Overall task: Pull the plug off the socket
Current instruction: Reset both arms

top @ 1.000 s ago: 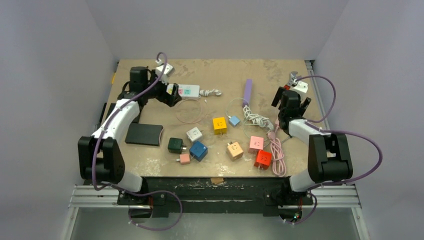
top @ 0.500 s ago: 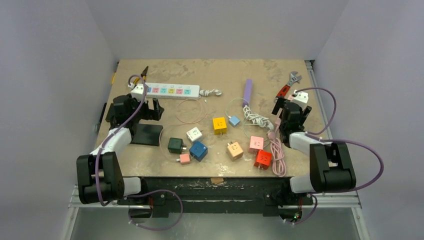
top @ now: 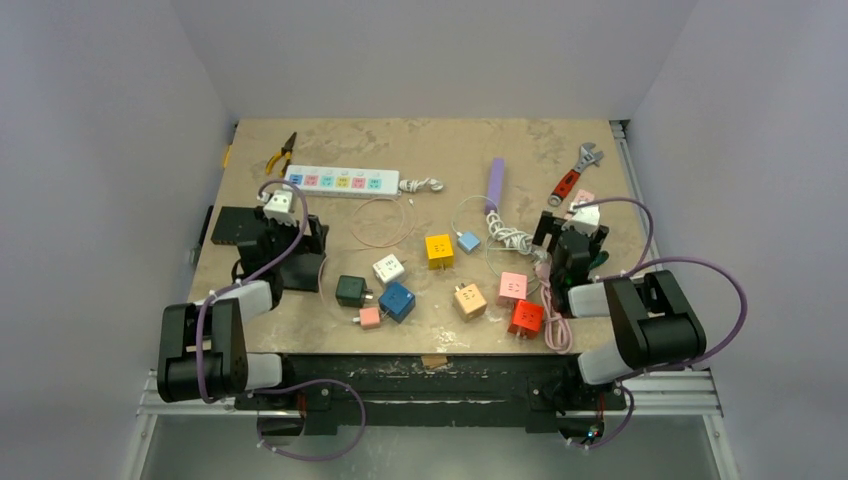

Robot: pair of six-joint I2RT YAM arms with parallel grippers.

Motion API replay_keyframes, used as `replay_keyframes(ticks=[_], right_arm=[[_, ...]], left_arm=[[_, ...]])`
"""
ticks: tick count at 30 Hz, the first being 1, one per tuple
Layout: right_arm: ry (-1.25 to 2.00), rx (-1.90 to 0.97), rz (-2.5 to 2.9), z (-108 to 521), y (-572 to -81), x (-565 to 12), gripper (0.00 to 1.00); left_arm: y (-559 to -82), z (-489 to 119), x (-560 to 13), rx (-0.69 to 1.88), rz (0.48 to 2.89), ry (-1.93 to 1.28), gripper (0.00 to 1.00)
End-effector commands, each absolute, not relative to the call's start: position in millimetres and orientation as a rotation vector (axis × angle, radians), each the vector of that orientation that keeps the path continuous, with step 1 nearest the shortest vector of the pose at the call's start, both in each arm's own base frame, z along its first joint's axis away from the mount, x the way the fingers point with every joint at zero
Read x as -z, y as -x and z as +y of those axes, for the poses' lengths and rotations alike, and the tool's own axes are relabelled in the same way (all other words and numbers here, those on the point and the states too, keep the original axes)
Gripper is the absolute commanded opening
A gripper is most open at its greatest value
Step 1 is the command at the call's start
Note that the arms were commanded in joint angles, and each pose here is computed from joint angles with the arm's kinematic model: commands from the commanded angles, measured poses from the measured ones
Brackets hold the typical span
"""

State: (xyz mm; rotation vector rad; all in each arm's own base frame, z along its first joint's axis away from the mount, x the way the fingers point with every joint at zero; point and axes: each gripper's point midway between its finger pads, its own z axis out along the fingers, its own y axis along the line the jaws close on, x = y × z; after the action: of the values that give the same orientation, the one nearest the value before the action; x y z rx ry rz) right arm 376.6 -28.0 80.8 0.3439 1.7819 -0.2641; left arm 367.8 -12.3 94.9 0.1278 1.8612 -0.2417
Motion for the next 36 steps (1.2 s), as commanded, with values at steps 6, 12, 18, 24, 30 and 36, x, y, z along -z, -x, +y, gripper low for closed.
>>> replay_keyframes(ticks=[6, 12, 18, 24, 30, 36], right_arm=[[-0.287, 0.229, 1.584, -19.0, -378.6, -112.7, 0.99], [-0.316, 0.196, 1.617, -24.3, -380.7, -107.4, 0.99], [-0.315, 0.194, 1.611, -24.0, -380.0, -108.5, 0.99], [-0.314, 0.196, 1.607, -24.7, -379.7, -108.6, 0.99], [-0.313, 0.196, 1.604, -24.5, -379.8, -109.4, 0.99], [-0.313, 0.197, 1.604, -24.7, -379.8, -109.2, 0.99]], left_arm=[[-371.7, -30.1, -118.3, 0.184, 1.669, -0.285, 1.0], [-373.0, -31.0, -122.0, 0.188, 1.641, -0.284, 1.0], [-372.8, -29.4, -120.7, 0.187, 1.651, -0.276, 1.0], [-374.5, -25.7, -120.6, 0.171, 1.656, -0.251, 1.0], [-375.4, -24.0, -120.9, 0.166, 1.658, -0.242, 1.0], [-375.9, -24.0, -120.6, 0.165, 1.661, -0.241, 1.0]])
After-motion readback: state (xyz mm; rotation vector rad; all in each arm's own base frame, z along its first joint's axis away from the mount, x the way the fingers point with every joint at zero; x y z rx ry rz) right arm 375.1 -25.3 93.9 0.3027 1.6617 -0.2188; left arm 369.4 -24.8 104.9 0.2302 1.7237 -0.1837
